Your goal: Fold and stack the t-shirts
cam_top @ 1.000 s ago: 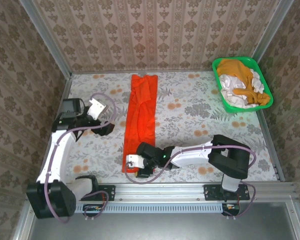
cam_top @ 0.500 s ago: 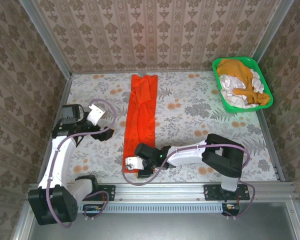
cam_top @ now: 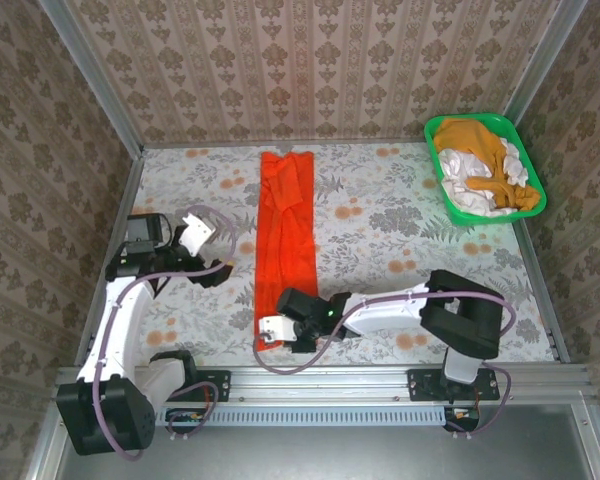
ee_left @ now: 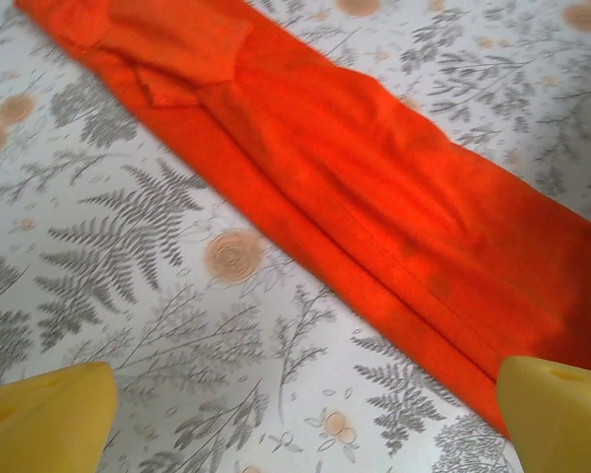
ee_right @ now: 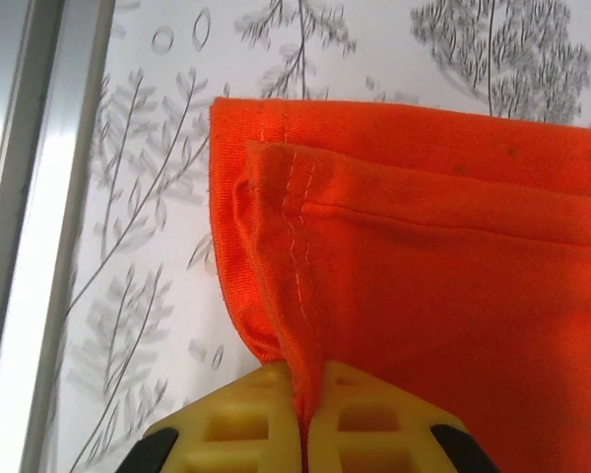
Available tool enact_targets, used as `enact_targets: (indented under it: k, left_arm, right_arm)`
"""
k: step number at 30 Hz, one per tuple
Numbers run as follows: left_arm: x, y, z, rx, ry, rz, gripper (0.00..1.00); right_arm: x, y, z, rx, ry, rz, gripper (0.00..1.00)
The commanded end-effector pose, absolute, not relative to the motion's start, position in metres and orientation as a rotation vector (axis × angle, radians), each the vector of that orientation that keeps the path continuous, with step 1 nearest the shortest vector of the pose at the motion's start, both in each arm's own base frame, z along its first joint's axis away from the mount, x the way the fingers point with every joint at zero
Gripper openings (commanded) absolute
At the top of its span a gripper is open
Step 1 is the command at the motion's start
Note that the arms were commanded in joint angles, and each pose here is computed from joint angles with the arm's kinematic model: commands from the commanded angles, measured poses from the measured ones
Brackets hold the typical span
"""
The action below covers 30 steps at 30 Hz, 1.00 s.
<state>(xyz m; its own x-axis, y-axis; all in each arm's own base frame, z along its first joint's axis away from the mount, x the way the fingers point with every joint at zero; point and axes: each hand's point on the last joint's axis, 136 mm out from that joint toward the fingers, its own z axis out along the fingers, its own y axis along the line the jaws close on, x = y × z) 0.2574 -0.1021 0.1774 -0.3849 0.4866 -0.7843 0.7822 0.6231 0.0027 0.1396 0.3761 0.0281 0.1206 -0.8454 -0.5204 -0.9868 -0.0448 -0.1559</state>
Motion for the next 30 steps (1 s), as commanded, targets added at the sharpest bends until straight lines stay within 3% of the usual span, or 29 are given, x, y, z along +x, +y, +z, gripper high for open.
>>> enact_targets:
  k: [1,5,14,30]
  left_arm:
    - [0.245,-0.121,0.189,1.099,1.918,-0.549,1.00]
    - [0.242,-0.117,0.182,1.130,1.932,-0.515,1.00]
    - [0.235,-0.106,0.166,1.117,1.986,-0.440,1.00]
    - [0.236,-0.101,0.159,1.062,2.000,-0.457,1.00]
  right_arm:
    - [0.132,0.361,0.047,-1.924,1.817,0.476,0.00]
    - [0.146,0.362,0.073,-1.902,1.797,0.545,0.00]
    - [0.226,0.348,0.112,-1.880,1.763,0.451,0.00]
    - [0.368,0.344,0.116,-1.792,1.775,0.242,0.00]
